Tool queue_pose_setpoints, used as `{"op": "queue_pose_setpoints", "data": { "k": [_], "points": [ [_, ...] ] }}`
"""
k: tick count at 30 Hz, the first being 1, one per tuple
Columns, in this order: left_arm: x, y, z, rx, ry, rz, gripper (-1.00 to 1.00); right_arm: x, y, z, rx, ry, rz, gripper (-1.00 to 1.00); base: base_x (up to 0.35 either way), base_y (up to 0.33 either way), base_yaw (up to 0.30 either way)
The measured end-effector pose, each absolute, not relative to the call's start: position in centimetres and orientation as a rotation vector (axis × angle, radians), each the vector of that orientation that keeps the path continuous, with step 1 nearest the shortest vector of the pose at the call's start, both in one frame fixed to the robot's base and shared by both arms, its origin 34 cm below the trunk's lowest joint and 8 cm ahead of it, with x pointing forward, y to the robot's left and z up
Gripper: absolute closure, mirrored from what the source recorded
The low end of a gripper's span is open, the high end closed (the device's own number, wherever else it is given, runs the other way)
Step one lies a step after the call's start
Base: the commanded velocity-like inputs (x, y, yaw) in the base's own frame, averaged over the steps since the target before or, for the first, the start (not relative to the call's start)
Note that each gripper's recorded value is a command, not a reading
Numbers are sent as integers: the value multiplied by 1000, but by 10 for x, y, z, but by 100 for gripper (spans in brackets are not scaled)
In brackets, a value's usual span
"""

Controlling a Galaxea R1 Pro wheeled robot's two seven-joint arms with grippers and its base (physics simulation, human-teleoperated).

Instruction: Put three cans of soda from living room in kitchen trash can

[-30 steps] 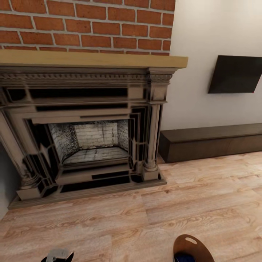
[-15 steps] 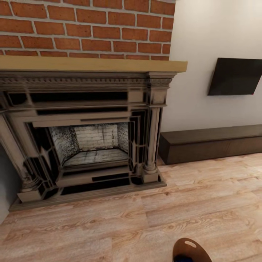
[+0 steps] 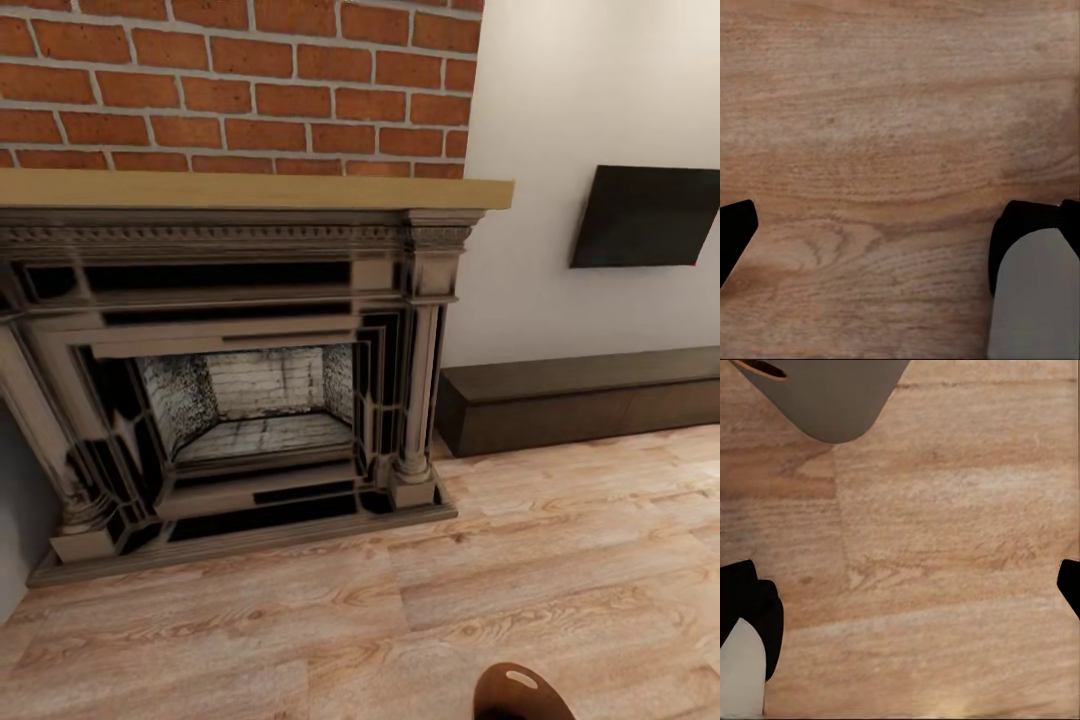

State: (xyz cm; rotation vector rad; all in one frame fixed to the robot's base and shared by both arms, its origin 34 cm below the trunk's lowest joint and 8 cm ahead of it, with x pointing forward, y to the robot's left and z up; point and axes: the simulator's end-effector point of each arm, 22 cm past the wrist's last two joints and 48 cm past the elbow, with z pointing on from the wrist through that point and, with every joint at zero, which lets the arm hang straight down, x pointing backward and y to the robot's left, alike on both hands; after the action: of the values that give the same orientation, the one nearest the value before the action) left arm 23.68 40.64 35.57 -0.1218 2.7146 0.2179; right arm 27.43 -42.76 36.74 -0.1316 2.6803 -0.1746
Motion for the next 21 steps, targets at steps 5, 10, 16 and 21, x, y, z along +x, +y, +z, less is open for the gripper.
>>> {"op": "queue_pose_setpoints", "data": {
  "k": [5,10,16,21],
  "points": [
    [212,406,366,-107,2719,222,-100,242,-424,374,-106,2700,-170,-100,0,0,0],
    [203,404,378,-98,2710,221,-100,220,-421,382,-100,2725,-167,-100,0,0,0],
    [201,398,391,-91,2692,213,-100,190,-408,389,-95,2767,-144,-100,0,0,0],
    [189,396,401,-86,2700,211,-100,170,-398,396,-63,2791,-161,-100,0,0,0]
  ]
}}
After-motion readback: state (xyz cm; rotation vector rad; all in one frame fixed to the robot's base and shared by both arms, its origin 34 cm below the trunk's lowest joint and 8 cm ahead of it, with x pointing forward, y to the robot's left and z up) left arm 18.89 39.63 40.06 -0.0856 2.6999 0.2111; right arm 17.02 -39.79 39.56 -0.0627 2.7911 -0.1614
